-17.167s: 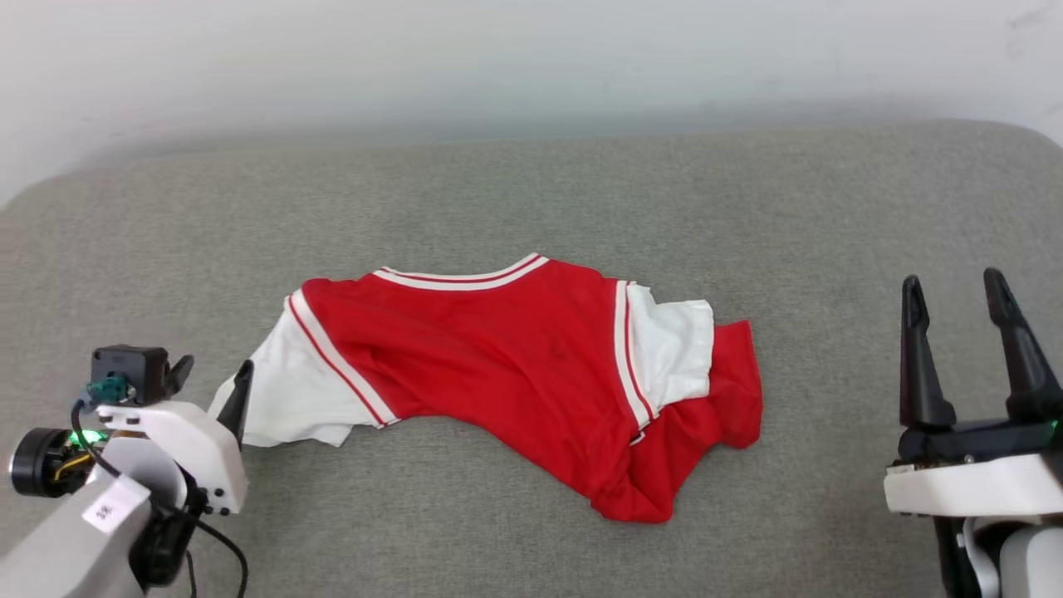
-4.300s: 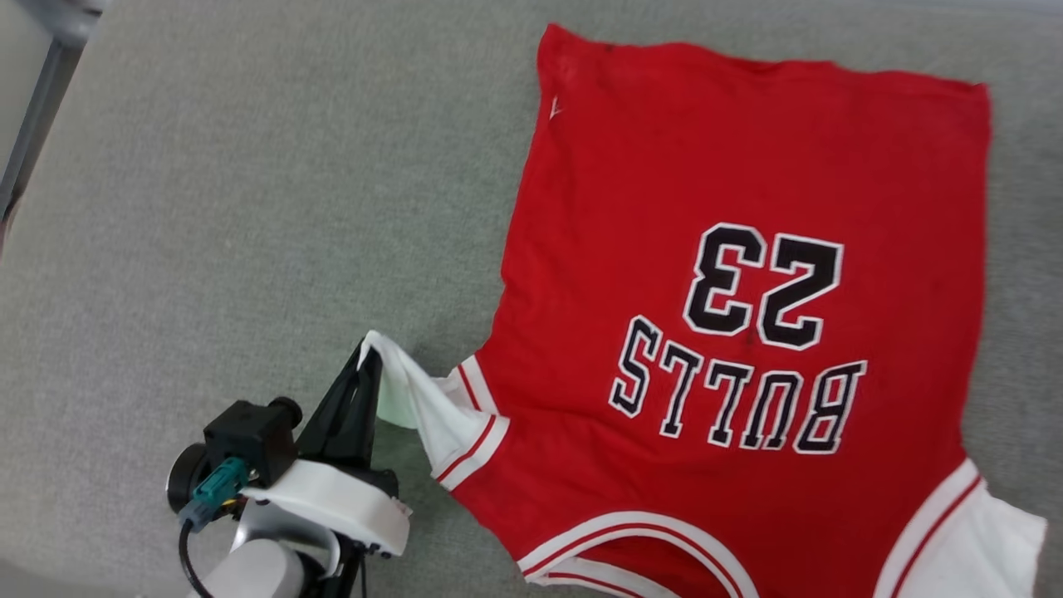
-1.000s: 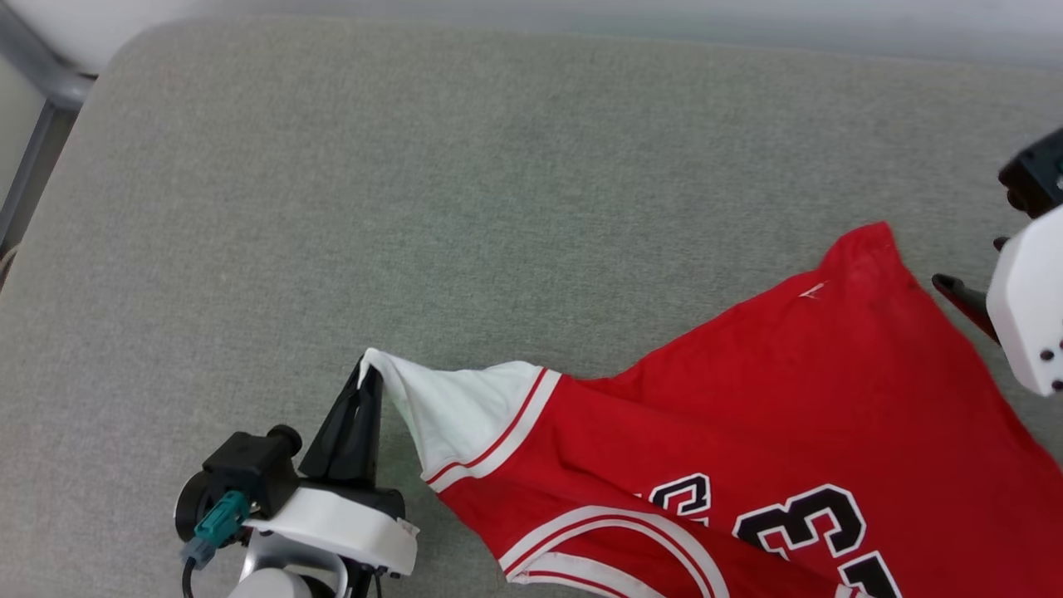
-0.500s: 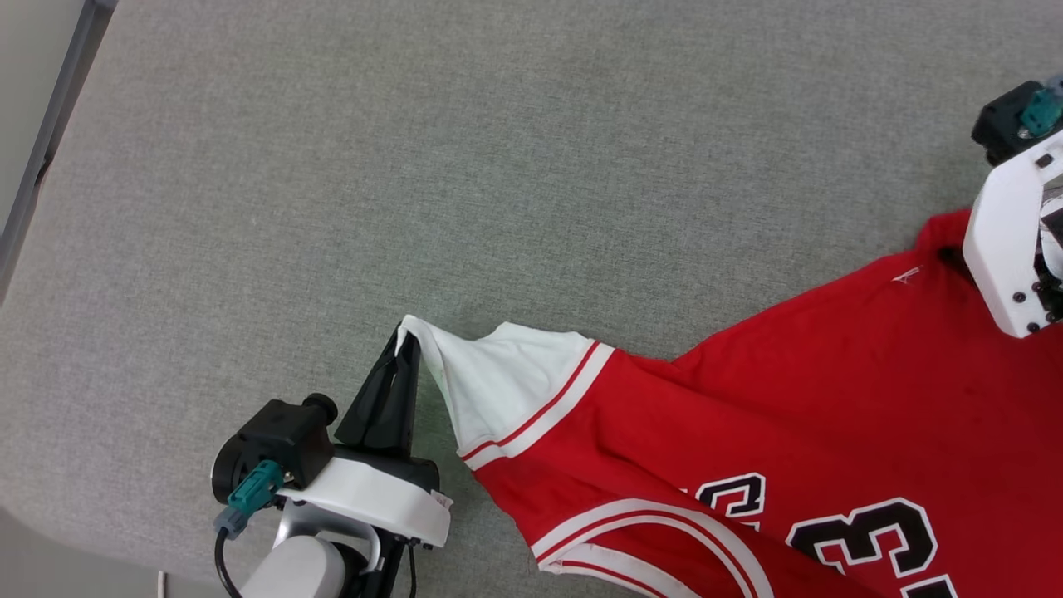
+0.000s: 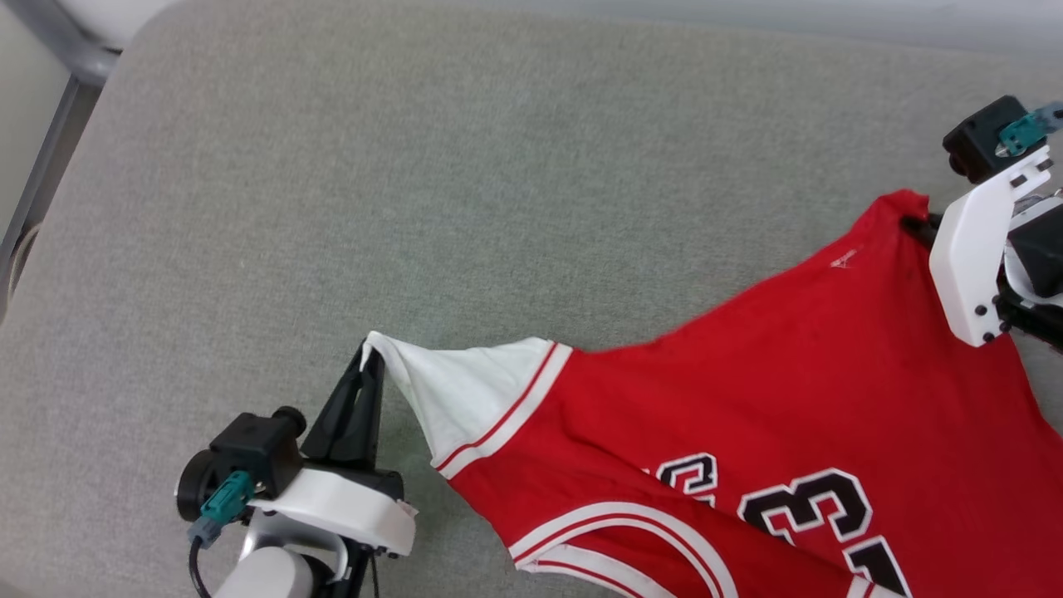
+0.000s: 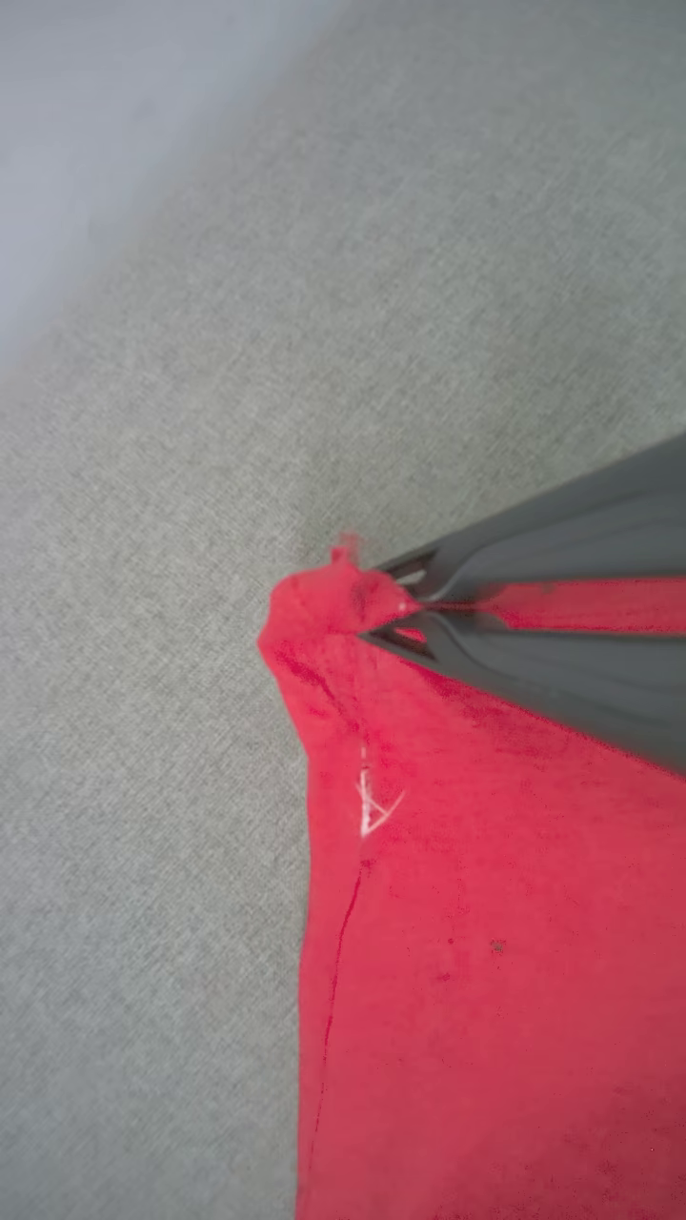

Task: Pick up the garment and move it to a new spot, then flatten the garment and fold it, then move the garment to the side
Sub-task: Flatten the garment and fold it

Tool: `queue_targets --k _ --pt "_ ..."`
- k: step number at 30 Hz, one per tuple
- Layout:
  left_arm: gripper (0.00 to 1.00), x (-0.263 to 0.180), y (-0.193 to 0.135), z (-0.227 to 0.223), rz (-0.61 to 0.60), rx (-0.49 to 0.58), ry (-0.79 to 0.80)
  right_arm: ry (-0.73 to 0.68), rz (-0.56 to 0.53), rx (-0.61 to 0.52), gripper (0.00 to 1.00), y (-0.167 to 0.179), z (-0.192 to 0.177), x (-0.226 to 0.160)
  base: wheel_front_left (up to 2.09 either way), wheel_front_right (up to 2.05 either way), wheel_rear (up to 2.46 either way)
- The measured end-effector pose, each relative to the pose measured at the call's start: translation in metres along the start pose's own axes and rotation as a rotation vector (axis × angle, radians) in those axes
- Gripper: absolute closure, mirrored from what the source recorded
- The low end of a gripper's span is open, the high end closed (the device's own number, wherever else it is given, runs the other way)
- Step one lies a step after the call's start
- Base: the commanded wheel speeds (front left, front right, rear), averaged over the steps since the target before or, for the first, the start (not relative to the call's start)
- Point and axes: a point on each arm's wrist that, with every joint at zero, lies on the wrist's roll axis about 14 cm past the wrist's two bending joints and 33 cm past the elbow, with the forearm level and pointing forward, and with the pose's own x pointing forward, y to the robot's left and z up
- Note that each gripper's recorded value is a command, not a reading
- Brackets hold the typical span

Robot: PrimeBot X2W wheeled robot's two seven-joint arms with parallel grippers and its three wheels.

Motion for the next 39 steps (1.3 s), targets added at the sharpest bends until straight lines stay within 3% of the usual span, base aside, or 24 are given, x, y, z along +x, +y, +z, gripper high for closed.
queue_targets --k 3,10,21,30,39 --pt "1.00 -0.003 0.001 0.023 -0.023 0.039 -0.065 -0.156 -0.040 0.004 1.00 -0.009 0.030 -0.035 0.00 0.00 0.00" --pt "1.00 0.005 -0.012 0.096 -0.107 0.128 -0.246 -0.388 -0.133 0.018 1.00 -0.029 0.061 -0.105 0.00 0.00 0.00" --pt "1.00 0.026 -0.071 0.245 -0.306 0.286 -0.587 -0.729 -0.283 0.016 1.00 -0.053 0.116 -0.206 0.00 0.00 0.00" --pt "1.00 0.052 -0.097 0.317 -0.359 0.362 -0.737 -0.889 -0.347 0.019 1.00 -0.065 0.153 -0.233 0.00 0.00 0.00" --pt "1.00 0.113 -0.116 0.356 -0.384 0.411 -0.777 -0.933 -0.414 0.009 1.00 -0.098 0.198 -0.224 0.00 0.00 0.00"
